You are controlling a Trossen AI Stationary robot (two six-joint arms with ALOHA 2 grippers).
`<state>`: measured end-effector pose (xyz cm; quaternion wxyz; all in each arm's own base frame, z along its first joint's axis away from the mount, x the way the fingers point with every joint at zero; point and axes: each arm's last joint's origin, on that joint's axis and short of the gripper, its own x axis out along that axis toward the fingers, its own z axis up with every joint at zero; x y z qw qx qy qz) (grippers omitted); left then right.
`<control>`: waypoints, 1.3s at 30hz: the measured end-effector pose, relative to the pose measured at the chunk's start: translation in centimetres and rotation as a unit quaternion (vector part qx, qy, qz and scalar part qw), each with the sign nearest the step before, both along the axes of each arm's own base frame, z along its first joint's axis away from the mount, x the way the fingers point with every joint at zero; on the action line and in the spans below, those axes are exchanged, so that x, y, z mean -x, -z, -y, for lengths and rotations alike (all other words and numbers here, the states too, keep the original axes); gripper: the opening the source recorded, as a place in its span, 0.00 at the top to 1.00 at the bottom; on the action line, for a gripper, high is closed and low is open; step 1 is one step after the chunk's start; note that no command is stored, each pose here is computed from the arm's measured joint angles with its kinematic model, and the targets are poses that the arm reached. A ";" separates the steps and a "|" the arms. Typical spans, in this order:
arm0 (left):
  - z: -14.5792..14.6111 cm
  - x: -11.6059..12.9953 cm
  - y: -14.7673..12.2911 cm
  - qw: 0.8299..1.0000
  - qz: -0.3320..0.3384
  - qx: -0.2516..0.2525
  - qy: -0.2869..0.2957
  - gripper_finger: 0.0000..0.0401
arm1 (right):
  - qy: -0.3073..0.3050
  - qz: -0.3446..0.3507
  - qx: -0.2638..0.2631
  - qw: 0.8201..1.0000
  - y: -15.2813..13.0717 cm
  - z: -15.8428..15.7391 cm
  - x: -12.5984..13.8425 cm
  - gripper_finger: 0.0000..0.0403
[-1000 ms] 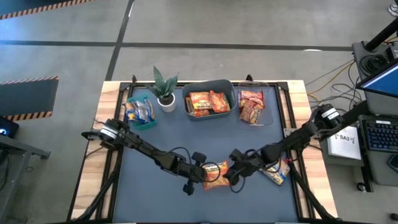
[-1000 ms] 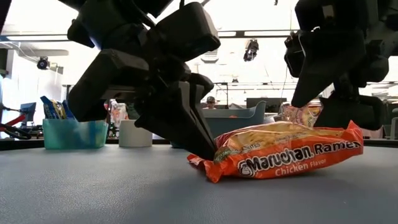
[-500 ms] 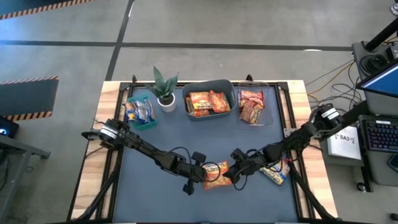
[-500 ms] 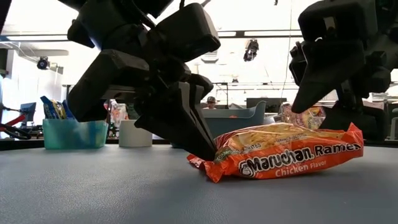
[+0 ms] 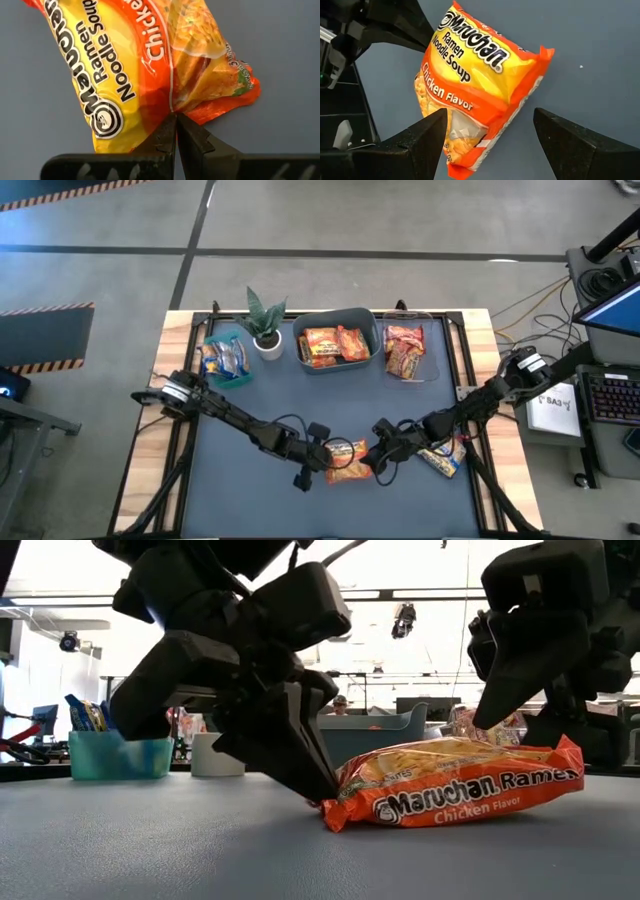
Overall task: Sort Maruchan noodles
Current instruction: Put the orange noodle pack into the blue bin
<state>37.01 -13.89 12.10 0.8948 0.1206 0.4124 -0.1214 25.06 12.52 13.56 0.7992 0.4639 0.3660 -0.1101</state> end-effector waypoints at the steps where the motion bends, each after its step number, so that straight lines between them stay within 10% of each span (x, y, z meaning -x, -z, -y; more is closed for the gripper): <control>1: 0.0 0.0 0.0 1.000 -0.001 0.000 -0.001 1.00 | -0.001 0.001 0.001 1.000 0.0 0.0 0.0 0.29; 39: -0.1 0.0 -0.1 1.000 -0.004 0.004 -0.004 1.00 | -0.029 0.073 -0.026 0.997 1.8 -1.3 -2.2 0.47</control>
